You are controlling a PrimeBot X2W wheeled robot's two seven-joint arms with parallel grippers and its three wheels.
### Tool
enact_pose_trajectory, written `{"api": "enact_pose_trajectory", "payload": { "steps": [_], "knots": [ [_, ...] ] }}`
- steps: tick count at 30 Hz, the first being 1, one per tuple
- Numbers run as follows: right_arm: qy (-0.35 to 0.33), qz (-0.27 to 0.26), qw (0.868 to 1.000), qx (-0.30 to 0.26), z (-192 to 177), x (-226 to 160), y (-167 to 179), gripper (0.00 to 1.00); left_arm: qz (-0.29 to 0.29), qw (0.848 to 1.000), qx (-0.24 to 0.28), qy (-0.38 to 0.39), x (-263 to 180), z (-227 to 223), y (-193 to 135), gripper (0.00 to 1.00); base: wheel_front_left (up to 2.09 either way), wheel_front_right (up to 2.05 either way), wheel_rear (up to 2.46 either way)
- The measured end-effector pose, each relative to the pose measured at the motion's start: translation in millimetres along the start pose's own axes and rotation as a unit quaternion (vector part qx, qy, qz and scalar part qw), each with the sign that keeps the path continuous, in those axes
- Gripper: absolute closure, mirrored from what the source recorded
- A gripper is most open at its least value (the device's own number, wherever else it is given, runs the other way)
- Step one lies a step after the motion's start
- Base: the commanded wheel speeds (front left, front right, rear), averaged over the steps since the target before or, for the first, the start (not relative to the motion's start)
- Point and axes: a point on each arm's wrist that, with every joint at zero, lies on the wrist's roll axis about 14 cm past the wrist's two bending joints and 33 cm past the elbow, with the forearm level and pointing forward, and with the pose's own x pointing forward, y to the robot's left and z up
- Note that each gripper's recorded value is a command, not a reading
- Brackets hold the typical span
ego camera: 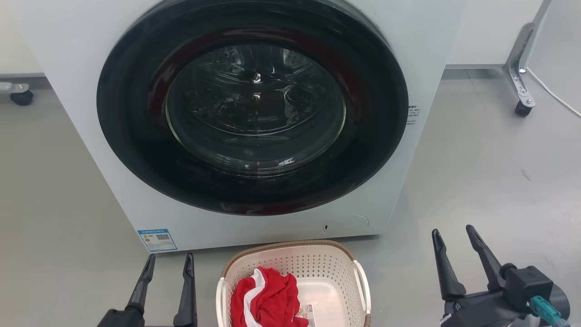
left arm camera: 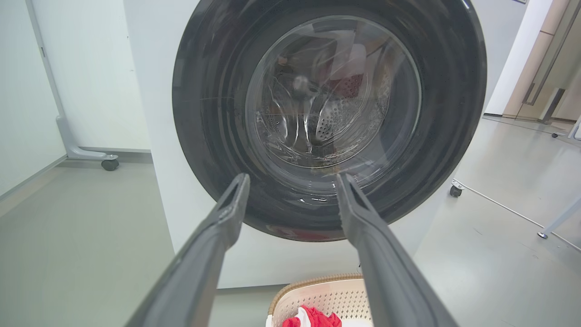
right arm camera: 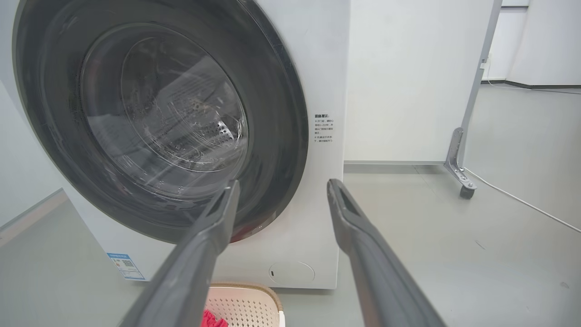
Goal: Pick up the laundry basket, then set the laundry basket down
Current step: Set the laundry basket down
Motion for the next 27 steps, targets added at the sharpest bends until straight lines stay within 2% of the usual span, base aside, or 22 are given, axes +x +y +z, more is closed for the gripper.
{"api": "enact_pose_trajectory", "payload": {
  "steps": [11, 27],
  "knots": [
    [-0.020, -0.007, 1.000, -0.007, 9.7, -12.1, -1.2, 0.00, 0.010, 1.000, 0.001, -0.019, -7.3, 12.4, 4.2, 0.00, 0.00, 0.00, 0.00],
    [-0.031, -0.022, 0.999, -0.019, 15.2, -15.9, -6.5, 0.00, 0.026, 1.000, 0.006, 0.006, -14.0, 7.2, 9.9, 0.00, 0.00, 0.00, 0.00]
  ]
}}
